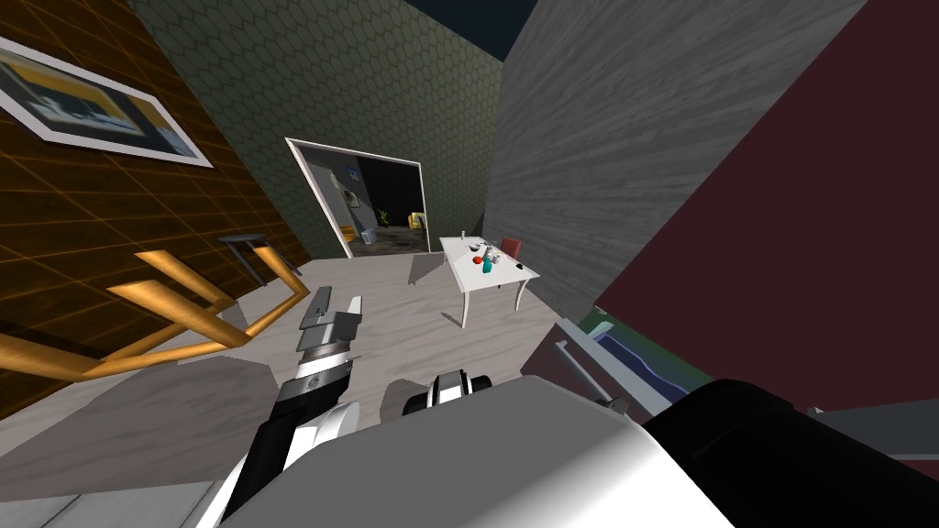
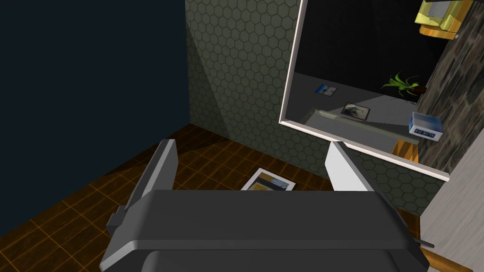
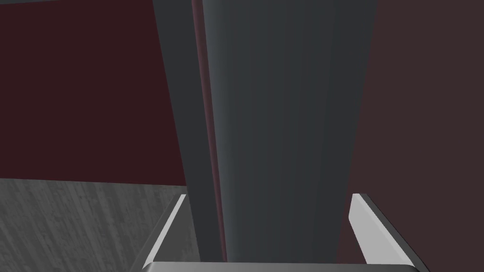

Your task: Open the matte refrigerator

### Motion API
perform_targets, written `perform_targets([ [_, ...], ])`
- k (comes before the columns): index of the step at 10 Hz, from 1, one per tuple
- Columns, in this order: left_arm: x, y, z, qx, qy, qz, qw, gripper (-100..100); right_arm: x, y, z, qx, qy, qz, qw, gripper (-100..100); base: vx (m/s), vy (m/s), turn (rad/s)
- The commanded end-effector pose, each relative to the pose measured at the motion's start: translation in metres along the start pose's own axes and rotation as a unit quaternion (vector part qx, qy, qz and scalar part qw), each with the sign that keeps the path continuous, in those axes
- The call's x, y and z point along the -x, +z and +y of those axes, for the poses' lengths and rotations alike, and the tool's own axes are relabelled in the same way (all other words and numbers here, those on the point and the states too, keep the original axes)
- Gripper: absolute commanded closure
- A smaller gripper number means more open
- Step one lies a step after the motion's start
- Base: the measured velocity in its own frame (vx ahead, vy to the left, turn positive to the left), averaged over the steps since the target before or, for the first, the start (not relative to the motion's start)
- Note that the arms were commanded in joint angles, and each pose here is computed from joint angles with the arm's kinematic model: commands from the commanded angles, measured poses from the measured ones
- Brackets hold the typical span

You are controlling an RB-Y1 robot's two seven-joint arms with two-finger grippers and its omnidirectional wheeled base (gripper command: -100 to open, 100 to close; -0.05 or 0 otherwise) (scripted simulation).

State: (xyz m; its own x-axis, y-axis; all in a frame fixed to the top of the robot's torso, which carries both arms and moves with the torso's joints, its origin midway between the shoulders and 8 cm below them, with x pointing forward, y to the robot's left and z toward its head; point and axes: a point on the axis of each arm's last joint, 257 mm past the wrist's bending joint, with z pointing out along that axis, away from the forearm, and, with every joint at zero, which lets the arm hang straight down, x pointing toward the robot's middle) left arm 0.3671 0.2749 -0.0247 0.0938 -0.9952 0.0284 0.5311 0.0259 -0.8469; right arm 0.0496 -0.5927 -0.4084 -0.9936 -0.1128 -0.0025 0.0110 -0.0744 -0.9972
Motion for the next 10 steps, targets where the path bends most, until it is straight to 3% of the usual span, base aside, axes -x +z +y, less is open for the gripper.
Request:
perform_targets([
  [1,0.0,0.0,0.0,0.0,0.0,0.0,1.0,0,-0.005,0.039,-0.007,0.001,-0.003,0.002,1.0,-100,-0.015,0.128,0.003],
  [5,0.0,0.0,0.0,0.0,0.0,0.0,1.0,0,-0.004,0.097,-0.028,-0.001,-0.002,0.0,1.0,-100,-0.011,0.144,-0.005],
  [7,0.0,0.0,0.0,0.0,0.0,0.0,1.0,0,-0.004,0.097,-0.028,-0.001,-0.002,0.0,1.0,-100,-0.011,0.056,-0.001],
  [8,0.0,0.0,0.0,0.0,0.0,0.0,1.0,0,-0.003,0.111,-0.035,-0.001,-0.001,-0.001,1.0,-100,-0.004,0.041,-0.003],
  [9,0.0,0.0,0.0,0.0,0.0,0.0,1.0,0,-0.003,0.111,-0.035,-0.001,-0.001,-0.001,1.0,-100,-0.003,0.05,0.001],
  [10,0.0,0.0,0.0,0.0,0.0,0.0,1.0,0,-0.002,0.124,-0.041,-0.001,-0.001,-0.003,1.0,-100,-0.006,0.078,-0.01],
])
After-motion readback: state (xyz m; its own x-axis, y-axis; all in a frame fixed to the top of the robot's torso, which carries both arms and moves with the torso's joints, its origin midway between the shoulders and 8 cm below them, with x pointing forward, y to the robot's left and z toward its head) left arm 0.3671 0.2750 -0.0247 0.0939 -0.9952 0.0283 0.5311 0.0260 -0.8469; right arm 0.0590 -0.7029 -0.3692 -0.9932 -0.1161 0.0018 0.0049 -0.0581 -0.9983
